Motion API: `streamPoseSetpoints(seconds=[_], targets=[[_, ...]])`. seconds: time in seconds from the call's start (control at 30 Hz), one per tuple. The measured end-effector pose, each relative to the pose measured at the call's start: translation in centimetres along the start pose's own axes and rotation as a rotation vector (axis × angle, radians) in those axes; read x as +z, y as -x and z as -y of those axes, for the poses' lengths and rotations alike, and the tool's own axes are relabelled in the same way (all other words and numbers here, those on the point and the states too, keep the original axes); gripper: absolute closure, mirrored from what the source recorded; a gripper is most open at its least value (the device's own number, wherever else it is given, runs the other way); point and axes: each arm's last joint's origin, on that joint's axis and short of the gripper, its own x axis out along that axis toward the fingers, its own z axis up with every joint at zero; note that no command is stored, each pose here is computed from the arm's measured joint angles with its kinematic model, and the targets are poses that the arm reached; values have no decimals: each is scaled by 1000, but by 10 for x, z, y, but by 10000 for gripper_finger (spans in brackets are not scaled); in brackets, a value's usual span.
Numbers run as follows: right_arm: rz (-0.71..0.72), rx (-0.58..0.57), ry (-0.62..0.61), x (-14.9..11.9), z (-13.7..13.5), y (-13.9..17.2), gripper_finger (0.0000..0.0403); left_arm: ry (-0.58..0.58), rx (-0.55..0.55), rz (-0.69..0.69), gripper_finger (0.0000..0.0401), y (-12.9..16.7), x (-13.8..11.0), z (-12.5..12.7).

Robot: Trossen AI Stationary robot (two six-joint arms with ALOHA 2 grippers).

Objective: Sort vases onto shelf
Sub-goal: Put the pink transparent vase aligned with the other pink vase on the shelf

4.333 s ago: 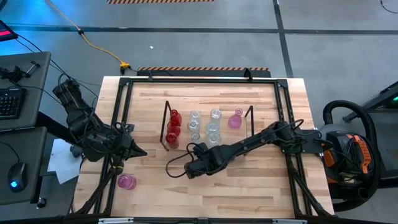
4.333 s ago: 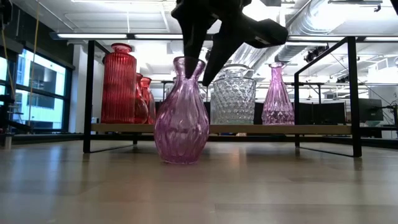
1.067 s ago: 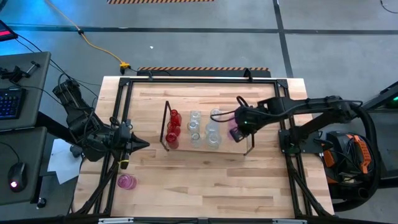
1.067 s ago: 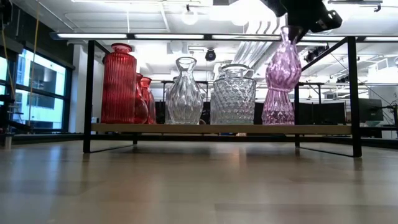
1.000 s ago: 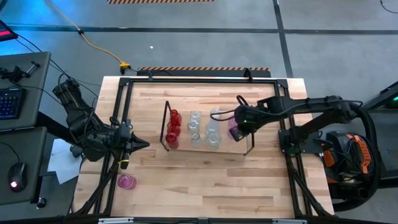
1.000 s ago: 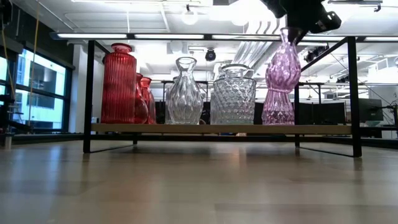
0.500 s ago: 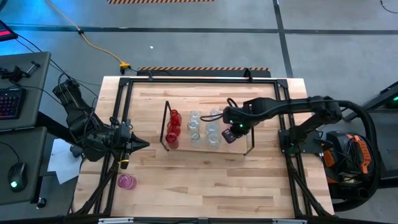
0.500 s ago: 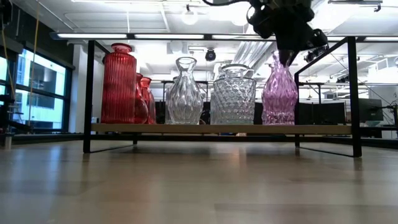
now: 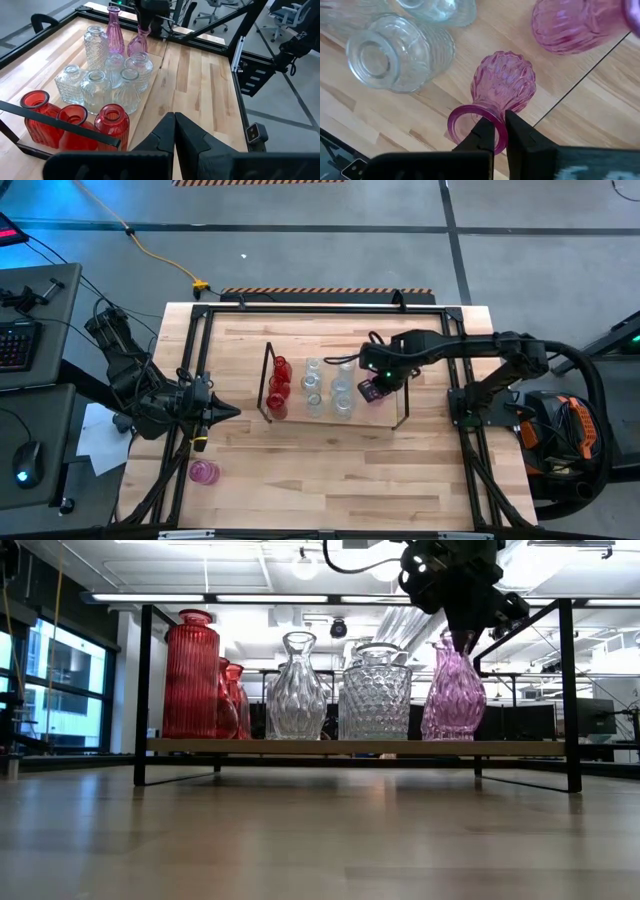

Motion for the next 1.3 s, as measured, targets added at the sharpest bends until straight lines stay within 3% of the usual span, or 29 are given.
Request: streamPoseSetpoints(seconds=[0.57, 0.87, 1.3], targets=[[-39, 24, 10, 6, 5, 1, 402, 0, 0, 0, 401, 0, 0, 0], [-39, 23, 21, 6, 5, 1, 375, 1, 0, 0, 401, 0, 0, 0], [-49, -15, -16, 4, 8, 1, 373, 4, -4, -2, 401, 0, 0, 0]])
